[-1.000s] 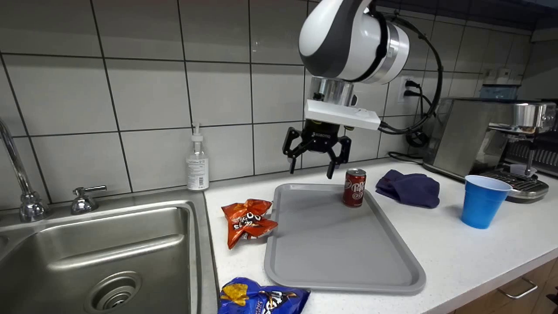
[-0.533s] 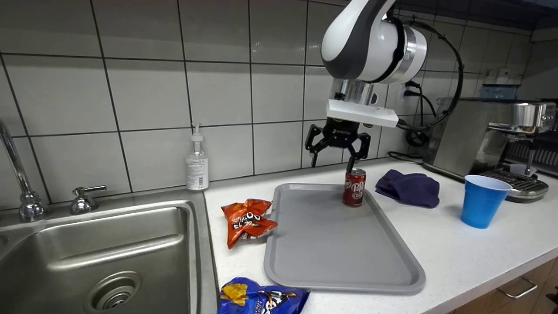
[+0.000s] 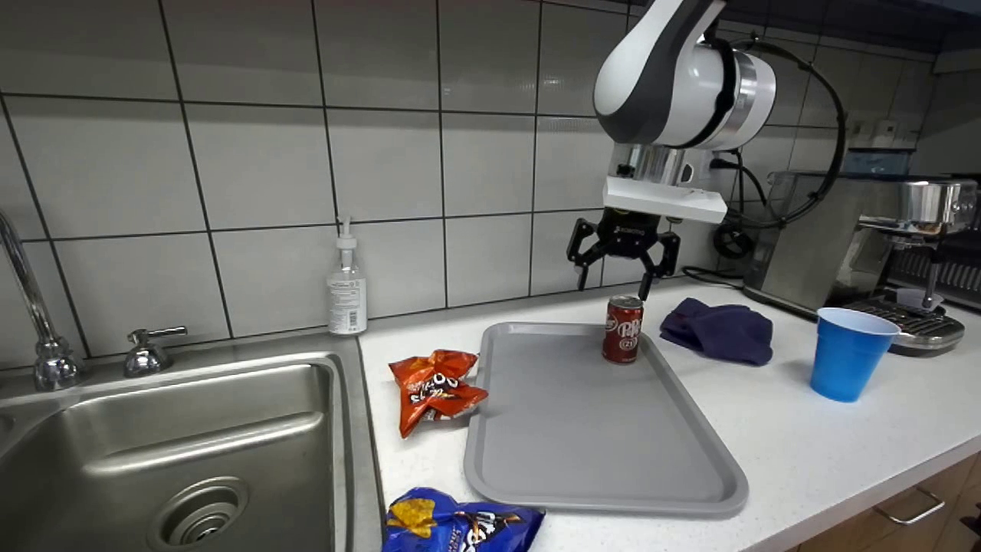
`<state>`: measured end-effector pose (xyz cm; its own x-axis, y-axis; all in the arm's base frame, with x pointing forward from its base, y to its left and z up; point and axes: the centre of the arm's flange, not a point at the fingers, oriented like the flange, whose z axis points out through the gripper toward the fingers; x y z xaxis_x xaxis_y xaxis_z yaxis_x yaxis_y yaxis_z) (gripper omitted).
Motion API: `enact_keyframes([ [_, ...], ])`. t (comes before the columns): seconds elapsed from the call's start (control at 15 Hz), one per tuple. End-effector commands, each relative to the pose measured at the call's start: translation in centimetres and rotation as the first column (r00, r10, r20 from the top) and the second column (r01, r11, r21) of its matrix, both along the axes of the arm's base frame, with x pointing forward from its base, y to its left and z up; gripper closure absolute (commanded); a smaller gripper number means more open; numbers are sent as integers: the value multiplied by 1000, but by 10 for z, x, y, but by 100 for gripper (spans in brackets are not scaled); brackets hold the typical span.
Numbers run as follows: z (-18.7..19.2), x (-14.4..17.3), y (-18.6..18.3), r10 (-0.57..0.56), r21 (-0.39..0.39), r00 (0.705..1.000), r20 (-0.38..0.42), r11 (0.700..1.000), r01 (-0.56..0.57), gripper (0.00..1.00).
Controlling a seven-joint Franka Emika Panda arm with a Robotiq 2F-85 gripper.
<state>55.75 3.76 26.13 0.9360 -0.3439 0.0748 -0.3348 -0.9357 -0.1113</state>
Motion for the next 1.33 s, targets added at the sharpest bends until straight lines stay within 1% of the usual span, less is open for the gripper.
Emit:
enact_keyframes([
  [0.0, -3, 3, -15, -32, -24, 999, -6, 999, 32, 0],
  [0.27, -12, 7, -25, -63, -43, 998, -18, 997, 62, 0],
  [1.27, -39, 38, -41, -153, -55, 988, -28, 987, 152, 0],
])
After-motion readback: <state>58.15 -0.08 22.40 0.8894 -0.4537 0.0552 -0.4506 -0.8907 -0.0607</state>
